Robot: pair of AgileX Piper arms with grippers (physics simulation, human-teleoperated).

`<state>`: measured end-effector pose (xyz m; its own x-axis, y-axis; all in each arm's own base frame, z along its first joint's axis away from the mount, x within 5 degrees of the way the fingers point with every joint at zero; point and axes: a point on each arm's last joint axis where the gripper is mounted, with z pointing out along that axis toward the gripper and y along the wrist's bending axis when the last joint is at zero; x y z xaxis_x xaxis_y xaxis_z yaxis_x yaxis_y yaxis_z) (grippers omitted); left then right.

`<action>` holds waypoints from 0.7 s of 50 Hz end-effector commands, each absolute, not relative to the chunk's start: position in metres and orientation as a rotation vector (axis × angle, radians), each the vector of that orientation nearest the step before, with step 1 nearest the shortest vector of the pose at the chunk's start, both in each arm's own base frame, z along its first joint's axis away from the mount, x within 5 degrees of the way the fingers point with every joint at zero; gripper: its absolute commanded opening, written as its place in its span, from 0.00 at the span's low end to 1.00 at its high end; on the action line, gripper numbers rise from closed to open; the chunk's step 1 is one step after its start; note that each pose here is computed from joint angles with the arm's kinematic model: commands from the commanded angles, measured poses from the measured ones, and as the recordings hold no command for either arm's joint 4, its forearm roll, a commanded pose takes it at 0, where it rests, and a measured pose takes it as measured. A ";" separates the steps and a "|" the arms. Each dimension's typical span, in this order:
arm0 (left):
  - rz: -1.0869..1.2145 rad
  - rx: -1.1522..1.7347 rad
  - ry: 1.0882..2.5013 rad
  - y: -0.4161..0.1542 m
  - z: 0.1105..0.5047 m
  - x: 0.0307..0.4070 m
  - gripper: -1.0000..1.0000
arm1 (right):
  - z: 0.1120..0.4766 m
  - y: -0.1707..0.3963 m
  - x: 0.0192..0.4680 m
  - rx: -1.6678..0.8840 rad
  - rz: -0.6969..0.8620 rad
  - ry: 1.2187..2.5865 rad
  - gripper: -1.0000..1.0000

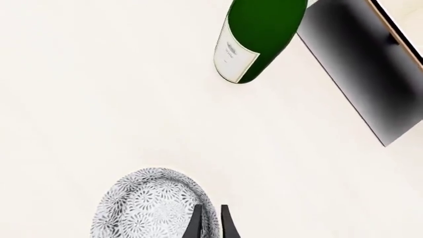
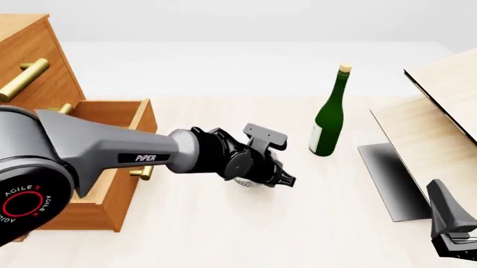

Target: Put the bowl in the bottom drawer of the cabinet.

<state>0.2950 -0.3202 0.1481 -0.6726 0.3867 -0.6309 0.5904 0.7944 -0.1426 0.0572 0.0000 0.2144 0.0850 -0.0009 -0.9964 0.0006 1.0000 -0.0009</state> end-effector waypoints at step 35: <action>-0.556 0.635 2.225 -0.280 0.234 0.269 0.00 | 0.214 0.000 0.057 0.000 -0.001 1.486 1.00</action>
